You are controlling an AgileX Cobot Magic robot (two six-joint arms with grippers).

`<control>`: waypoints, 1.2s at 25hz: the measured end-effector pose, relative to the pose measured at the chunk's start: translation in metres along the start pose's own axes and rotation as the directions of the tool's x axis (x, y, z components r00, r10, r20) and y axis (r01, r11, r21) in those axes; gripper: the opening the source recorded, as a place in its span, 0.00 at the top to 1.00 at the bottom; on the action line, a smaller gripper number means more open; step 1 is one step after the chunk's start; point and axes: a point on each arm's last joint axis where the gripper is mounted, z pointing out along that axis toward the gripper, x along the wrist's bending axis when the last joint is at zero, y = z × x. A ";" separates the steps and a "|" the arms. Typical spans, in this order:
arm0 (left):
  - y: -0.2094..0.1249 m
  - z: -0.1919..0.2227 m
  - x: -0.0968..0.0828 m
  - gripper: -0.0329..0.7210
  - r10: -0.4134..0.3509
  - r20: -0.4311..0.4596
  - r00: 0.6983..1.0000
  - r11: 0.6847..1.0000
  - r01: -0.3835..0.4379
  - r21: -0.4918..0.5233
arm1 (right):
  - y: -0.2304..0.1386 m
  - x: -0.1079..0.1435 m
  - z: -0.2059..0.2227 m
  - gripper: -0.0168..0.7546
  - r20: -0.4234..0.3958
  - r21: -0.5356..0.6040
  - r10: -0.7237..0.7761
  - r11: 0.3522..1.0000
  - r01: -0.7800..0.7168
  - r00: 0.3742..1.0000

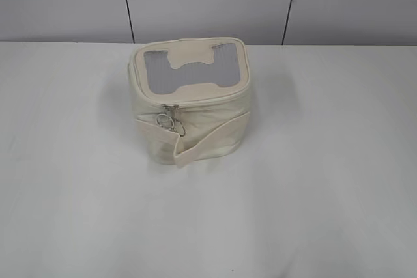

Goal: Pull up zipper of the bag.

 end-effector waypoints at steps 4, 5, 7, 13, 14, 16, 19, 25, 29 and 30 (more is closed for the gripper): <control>0.003 0.008 0.000 0.63 0.000 0.001 1.000 0.998 0.000 -0.060 | 0.002 0.000 0.003 0.46 0.001 -0.040 0.003 0.999 -0.003 1.000; 0.002 0.009 0.000 0.64 -0.001 0.006 1.000 0.998 0.002 -0.062 | 0.002 0.000 0.006 0.47 0.002 -0.051 0.008 0.999 -0.008 1.000; 0.003 0.009 -0.001 0.64 -0.001 0.008 1.000 0.998 0.002 -0.066 | 0.002 -0.001 0.008 0.48 0.003 -0.059 0.014 0.998 -0.013 1.000; 0.003 0.010 -0.001 0.64 0.000 0.008 1.000 0.998 0.001 -0.068 | 0.002 -0.001 0.008 0.49 0.003 -0.068 0.017 0.998 -0.017 1.000; 0.003 0.010 -0.001 0.64 0.000 0.008 1.000 0.998 0.001 -0.068 | 0.002 -0.001 0.008 0.50 0.003 -0.068 0.017 0.998 -0.017 1.000; 0.003 0.010 -0.001 0.64 0.000 0.008 1.000 0.998 0.001 -0.068 | 0.002 -0.001 0.008 0.50 0.003 -0.068 0.017 0.998 -0.017 1.000; 0.003 0.010 -0.001 0.64 -0.008 -0.005 1.000 0.998 0.008 -0.068 | 0.003 -0.001 0.009 0.50 0.026 -0.068 0.030 0.997 -0.028 0.999; 0.003 0.010 -0.004 0.64 -0.143 -0.253 0.957 0.988 0.123 -0.091 | 0.004 0.000 0.010 0.50 0.255 -0.086 0.161 0.986 -0.143 0.954; 0.003 0.010 -0.005 0.64 -0.192 -0.342 0.920 0.981 0.165 -0.106 | 0.004 0.001 0.011 0.50 0.355 -0.104 0.219 0.975 -0.194 0.909; 0.003 0.010 -0.005 0.64 -0.192 -0.343 0.919 0.981 0.165 -0.107 | 0.004 0.001 0.011 0.50 0.361 -0.105 0.222 0.975 -0.197 0.906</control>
